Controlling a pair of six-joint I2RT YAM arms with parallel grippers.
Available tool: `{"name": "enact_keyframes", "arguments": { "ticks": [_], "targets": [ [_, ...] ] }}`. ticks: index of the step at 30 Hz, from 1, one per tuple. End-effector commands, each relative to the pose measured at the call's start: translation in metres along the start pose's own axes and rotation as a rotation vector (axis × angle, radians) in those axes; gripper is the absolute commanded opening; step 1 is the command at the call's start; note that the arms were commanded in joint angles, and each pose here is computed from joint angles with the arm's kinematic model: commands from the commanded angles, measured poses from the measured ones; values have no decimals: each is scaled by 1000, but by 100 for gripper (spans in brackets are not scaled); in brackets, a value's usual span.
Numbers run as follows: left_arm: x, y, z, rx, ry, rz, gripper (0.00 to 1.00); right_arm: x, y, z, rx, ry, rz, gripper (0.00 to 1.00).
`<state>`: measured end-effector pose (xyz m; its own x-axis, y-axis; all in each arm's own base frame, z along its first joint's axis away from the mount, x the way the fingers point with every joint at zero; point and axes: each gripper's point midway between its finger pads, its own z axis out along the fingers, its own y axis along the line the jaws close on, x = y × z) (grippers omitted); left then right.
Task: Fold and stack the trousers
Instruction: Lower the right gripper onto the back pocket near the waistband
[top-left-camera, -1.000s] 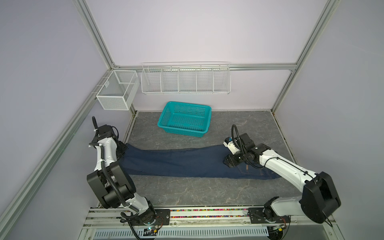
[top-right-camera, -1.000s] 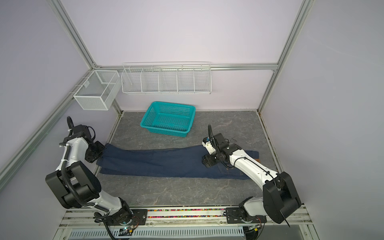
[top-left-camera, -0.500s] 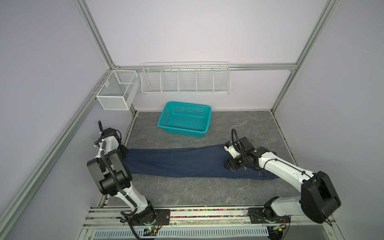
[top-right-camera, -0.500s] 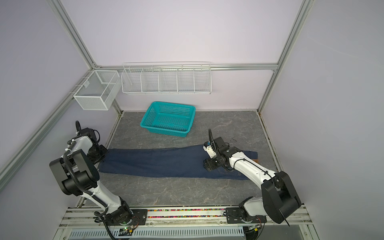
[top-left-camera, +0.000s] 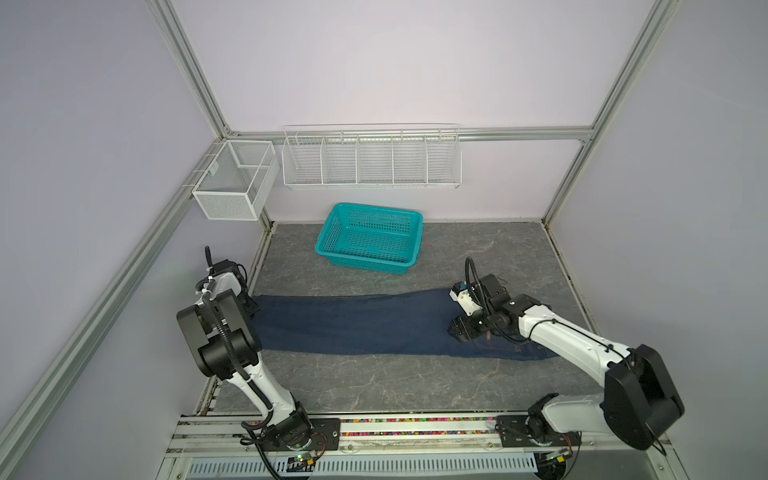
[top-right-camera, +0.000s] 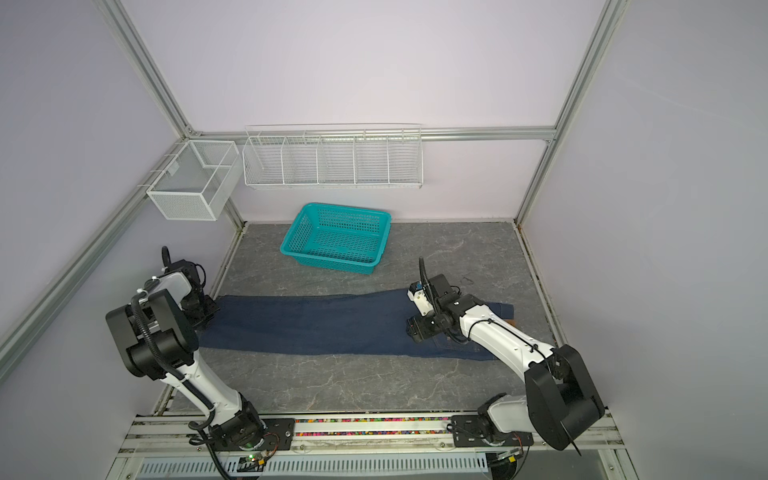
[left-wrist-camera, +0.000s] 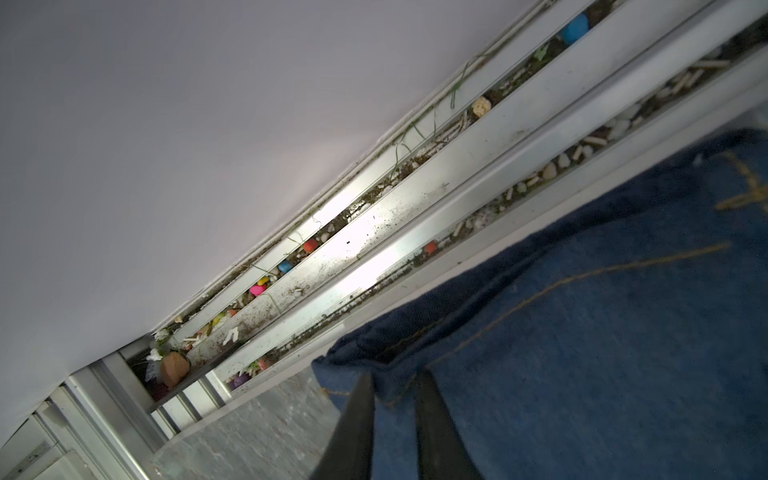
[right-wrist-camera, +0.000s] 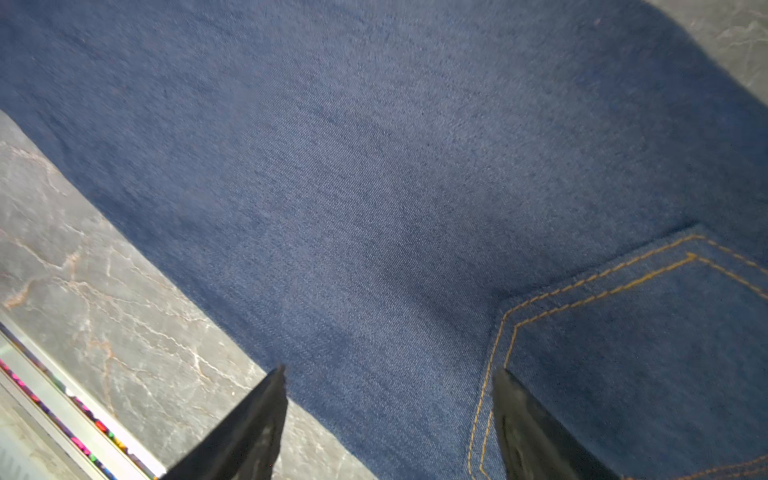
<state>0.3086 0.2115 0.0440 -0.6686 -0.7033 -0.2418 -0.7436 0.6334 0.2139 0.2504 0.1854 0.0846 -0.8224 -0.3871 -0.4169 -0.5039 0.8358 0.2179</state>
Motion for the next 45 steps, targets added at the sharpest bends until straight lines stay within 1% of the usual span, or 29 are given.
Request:
{"name": "enact_keyframes", "arguments": {
  "ticks": [1,5,6,10,13,14,15,18,20,26,27,30,34,37,42,45],
  "targets": [
    [-16,-8,-17,36,-55,10,25,0,5,-2,-36,-27,48,79],
    [-13,-13,-34,75,-61,31,44,0,2,0,-28,-36,135,79],
    [-12,-14,-40,88,-62,36,47,0,-1,2,-20,-37,163,79],
    [-7,-26,-56,182,-65,77,56,1,-10,14,6,-26,243,80],
    [-2,-39,-67,270,-57,106,61,9,-30,24,100,14,318,80],
    [-1,-44,-71,296,-59,120,62,14,-41,25,140,30,361,80],
    [0,-48,-74,322,-61,124,63,18,-52,26,176,41,408,82],
    [3,-57,-78,378,-57,134,64,30,-76,26,248,73,495,83],
    [5,-61,-79,403,-50,143,64,38,-87,28,271,102,538,83],
    [8,-62,-71,394,-50,212,65,73,-113,28,378,230,605,83],
    [8,-61,-70,388,-56,228,65,79,-116,27,385,237,629,81],
    [6,-61,-67,378,-69,267,65,84,-122,24,366,220,705,78],
    [9,-61,-58,363,-53,318,65,80,-130,15,388,212,718,79],
    [16,-63,-45,357,-10,360,65,67,-135,6,361,176,683,82],
    [14,-59,-23,290,15,407,65,19,-121,-18,248,19,568,84],
    [7,-67,-15,299,27,409,65,-2,-106,-35,171,-74,506,85]
  ]
}}
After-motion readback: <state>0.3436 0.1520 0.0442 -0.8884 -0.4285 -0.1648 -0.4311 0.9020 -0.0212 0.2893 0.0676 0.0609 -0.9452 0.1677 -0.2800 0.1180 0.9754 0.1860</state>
